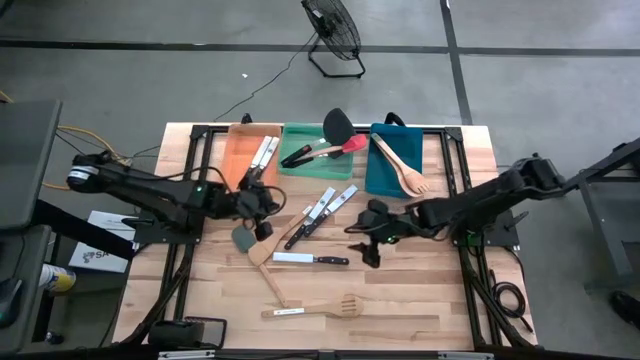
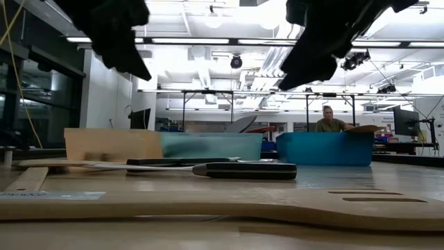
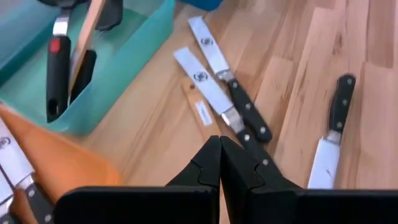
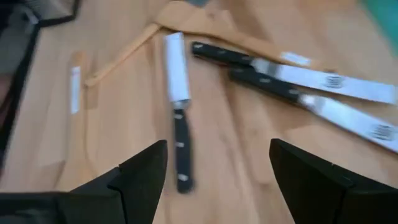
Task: Pick & Place Kitchen Items
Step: Put the black knife into the orange bin
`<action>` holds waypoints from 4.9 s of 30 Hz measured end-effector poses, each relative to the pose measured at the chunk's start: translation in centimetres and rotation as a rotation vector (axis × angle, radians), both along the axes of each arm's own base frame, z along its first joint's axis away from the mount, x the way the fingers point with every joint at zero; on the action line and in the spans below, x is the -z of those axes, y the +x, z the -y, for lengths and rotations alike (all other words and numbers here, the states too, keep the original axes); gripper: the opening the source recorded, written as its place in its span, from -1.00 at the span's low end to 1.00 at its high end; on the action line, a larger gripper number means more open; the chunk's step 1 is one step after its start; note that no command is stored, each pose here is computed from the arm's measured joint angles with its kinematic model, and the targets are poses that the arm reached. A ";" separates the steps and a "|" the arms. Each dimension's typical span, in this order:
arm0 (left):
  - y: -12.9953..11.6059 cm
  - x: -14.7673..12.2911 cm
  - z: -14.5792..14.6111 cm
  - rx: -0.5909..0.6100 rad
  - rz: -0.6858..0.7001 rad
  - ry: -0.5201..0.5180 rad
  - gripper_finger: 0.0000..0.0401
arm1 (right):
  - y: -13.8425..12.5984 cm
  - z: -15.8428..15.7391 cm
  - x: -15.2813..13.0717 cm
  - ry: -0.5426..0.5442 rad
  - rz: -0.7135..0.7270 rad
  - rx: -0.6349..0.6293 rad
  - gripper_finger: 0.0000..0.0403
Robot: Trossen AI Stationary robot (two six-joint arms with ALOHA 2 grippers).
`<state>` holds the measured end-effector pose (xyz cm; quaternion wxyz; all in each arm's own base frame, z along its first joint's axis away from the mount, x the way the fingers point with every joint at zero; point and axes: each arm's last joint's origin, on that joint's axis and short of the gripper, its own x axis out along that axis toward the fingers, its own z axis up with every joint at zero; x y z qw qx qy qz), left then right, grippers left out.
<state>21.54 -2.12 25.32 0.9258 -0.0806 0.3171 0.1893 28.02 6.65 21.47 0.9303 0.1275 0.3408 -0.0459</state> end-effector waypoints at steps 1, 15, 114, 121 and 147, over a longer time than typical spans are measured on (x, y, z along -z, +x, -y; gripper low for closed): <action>0.0 0.0 0.2 -0.006 0.010 0.007 -1.00 | 0.3 -0.1 0.3 0.008 -0.004 -0.011 0.37; -1.1 2.5 0.4 -0.019 -0.034 0.011 -1.00 | 5.4 -2.1 4.5 0.007 -0.150 -0.129 0.37; -2.6 -2.2 -0.1 0.024 0.286 0.150 -0.93 | 4.2 2.3 -4.5 -0.450 0.273 0.519 -0.64; -0.9 -3.0 0.1 0.013 0.406 0.224 -0.40 | 5.6 3.1 -5.1 -0.465 0.379 0.518 -0.64; 3.0 -3.3 -1.6 -0.099 0.644 0.234 0.26 | 10.1 3.1 -0.7 -0.547 0.639 0.525 -0.64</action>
